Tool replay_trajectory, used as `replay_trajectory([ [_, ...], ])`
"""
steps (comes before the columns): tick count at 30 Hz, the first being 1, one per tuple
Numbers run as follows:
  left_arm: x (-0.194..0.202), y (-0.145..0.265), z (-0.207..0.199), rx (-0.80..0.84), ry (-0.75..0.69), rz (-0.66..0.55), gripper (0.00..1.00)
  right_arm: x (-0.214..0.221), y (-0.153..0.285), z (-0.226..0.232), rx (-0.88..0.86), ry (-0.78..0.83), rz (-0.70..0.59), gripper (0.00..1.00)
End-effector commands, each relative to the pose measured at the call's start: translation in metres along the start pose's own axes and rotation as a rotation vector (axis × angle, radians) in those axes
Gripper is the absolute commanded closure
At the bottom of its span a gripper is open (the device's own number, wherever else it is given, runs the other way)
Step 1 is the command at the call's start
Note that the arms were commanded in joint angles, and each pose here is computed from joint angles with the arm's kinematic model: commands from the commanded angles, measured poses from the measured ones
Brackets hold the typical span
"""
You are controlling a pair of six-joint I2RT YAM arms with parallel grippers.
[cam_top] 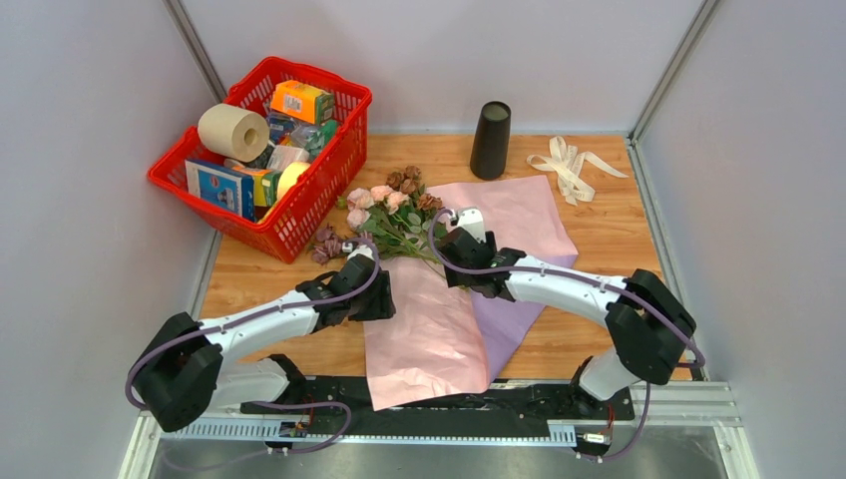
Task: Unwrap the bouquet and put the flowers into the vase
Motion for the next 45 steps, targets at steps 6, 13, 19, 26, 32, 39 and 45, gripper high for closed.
replay_trajectory([
  [6,-0.005,0.0,0.0,-0.028,-0.003,-0.021,0.36,0.0,-0.016,0.003,0.082,0.057,0.044,0.32],
  [13,-0.009,0.005,-0.001,-0.021,0.005,-0.045,0.36,0.009,-0.019,-0.007,0.2,0.064,0.08,0.48],
  [19,-0.009,0.004,0.0,-0.026,0.002,-0.055,0.36,0.015,-0.007,-0.031,0.385,0.08,0.096,0.5],
  [26,-0.009,0.004,-0.002,0.001,-0.003,-0.061,0.36,0.027,0.017,-0.051,0.477,0.055,0.144,0.47],
  [32,-0.013,0.008,-0.01,0.051,-0.015,-0.056,0.36,0.025,0.039,-0.058,0.424,-0.015,0.123,0.43],
  [39,-0.017,0.012,-0.048,0.268,-0.062,-0.068,0.38,0.033,0.051,-0.064,0.38,-0.043,0.127,0.42],
  [45,-0.009,0.002,-0.097,0.443,-0.139,-0.009,0.39,0.041,0.063,-0.072,0.362,-0.09,0.119,0.41],
])
Point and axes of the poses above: each gripper's point midway between its finger pads, its own y axis back along the fingers, its own z axis along the line the jaws close on, x = y × z, the point moved 8 cm from there along y, back along the fingers, and after that the axes turned 5 degrees about y, right-handed, at the moved point
